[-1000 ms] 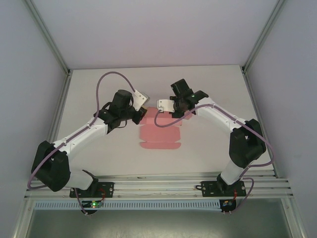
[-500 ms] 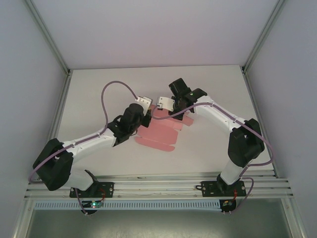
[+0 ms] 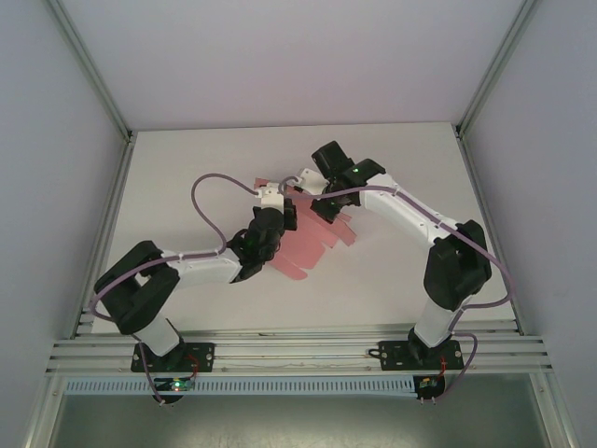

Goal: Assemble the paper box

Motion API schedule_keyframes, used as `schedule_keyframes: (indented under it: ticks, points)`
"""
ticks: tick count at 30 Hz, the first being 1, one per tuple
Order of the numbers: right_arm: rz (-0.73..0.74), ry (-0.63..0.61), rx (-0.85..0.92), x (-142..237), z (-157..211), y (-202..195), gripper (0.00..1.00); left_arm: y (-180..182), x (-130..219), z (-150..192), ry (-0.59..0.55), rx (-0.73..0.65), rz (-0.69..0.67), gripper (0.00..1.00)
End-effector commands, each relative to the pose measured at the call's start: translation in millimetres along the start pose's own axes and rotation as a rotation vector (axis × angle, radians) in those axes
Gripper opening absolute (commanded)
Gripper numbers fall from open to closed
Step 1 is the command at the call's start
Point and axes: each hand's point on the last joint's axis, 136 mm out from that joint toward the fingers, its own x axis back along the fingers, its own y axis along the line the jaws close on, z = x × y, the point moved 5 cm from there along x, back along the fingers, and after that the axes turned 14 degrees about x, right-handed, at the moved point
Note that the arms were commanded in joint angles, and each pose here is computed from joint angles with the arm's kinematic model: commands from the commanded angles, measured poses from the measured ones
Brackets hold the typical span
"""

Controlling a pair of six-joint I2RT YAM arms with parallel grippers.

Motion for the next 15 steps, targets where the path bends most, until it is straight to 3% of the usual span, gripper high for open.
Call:
schedule_keyframes:
  ticks: [1,15]
  points:
    - [0.014,-0.195,-0.032,18,-48,-3,0.0,-30,-1,23,0.046,0.056,0.12,0.05]
    - [0.004,-0.197,-0.068,18,-46,-9,0.0,-52,-8,28,0.003,0.12,0.143,0.09]
